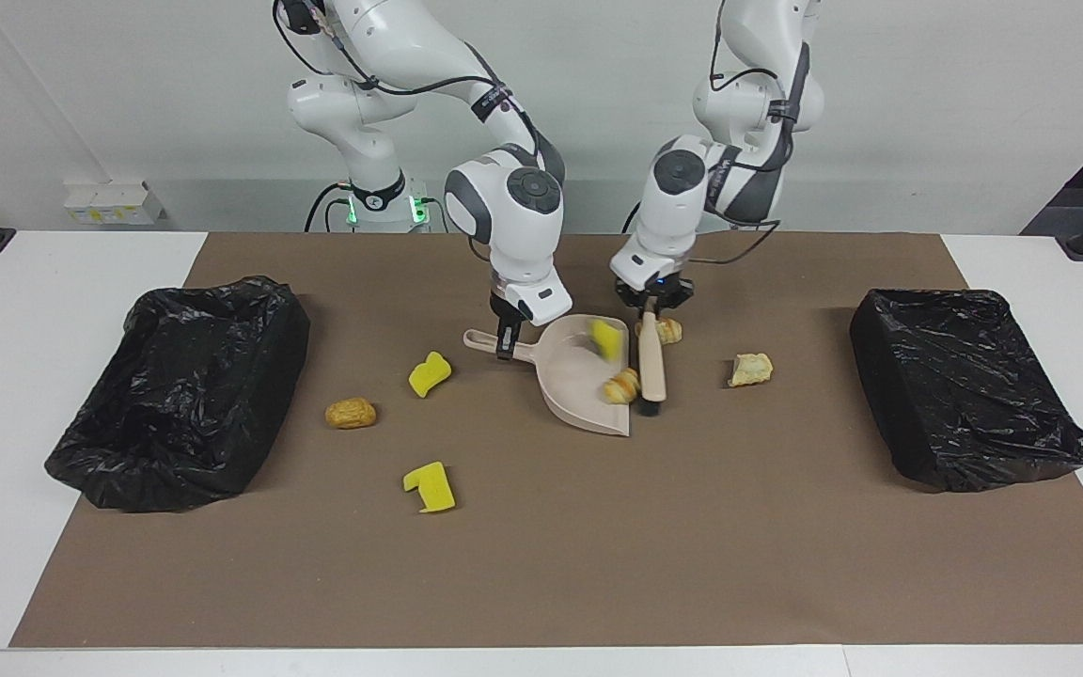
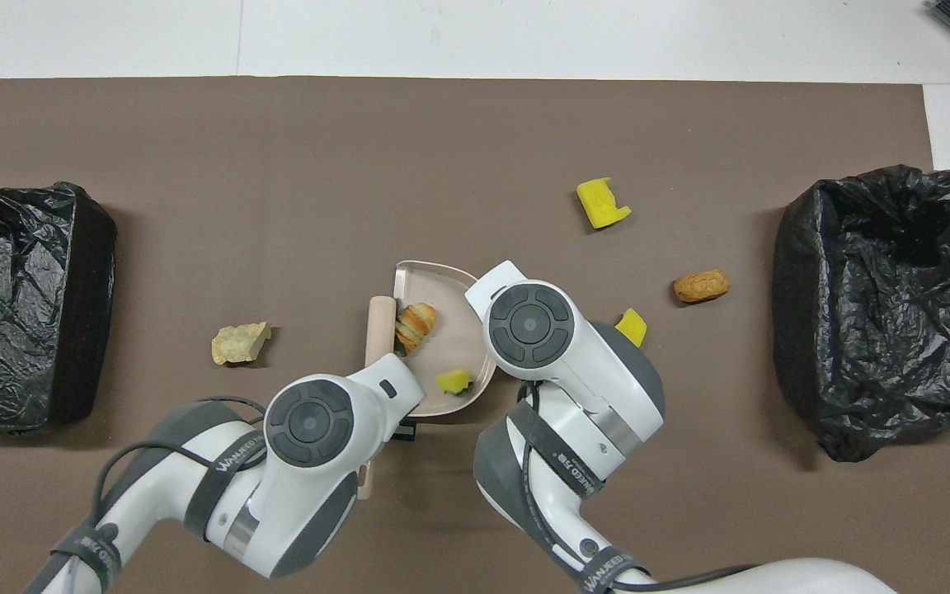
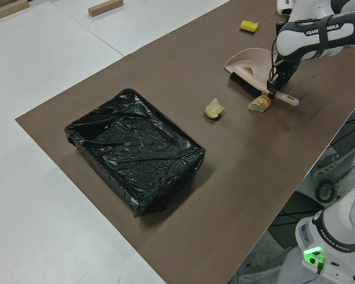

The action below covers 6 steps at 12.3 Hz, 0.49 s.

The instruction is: Sweep and dump trash in bin

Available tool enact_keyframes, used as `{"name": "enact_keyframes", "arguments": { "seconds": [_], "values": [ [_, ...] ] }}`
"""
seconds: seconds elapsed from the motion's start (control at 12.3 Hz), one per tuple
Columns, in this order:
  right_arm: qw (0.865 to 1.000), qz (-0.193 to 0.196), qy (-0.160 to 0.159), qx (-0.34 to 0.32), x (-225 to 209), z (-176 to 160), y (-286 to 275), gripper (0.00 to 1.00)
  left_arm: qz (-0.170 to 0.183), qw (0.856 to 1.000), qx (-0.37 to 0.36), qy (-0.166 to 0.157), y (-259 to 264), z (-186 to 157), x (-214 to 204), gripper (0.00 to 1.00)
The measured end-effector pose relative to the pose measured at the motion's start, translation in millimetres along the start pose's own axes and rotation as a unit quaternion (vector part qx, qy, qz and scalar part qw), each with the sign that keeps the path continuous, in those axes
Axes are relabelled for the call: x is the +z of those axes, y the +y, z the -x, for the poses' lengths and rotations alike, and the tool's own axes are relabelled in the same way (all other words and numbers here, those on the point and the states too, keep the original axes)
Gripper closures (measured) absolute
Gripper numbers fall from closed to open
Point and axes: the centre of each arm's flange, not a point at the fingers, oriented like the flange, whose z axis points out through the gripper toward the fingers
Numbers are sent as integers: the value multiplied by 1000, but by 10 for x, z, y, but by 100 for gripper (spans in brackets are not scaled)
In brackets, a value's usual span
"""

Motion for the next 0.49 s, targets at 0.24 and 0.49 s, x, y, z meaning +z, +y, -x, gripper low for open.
{"name": "enact_keyframes", "arguments": {
  "seconds": [0.24, 0.49],
  "values": [
    [1000, 0, 0, 1, -1, 3, 4, 69, 11, 999, -37, 6, 64, -62, -154, 74],
    [1000, 4, 0, 4, -25, 25, 39, 69, 4, 991, -129, -24, -549, -407, -506, 74]
  ]
}}
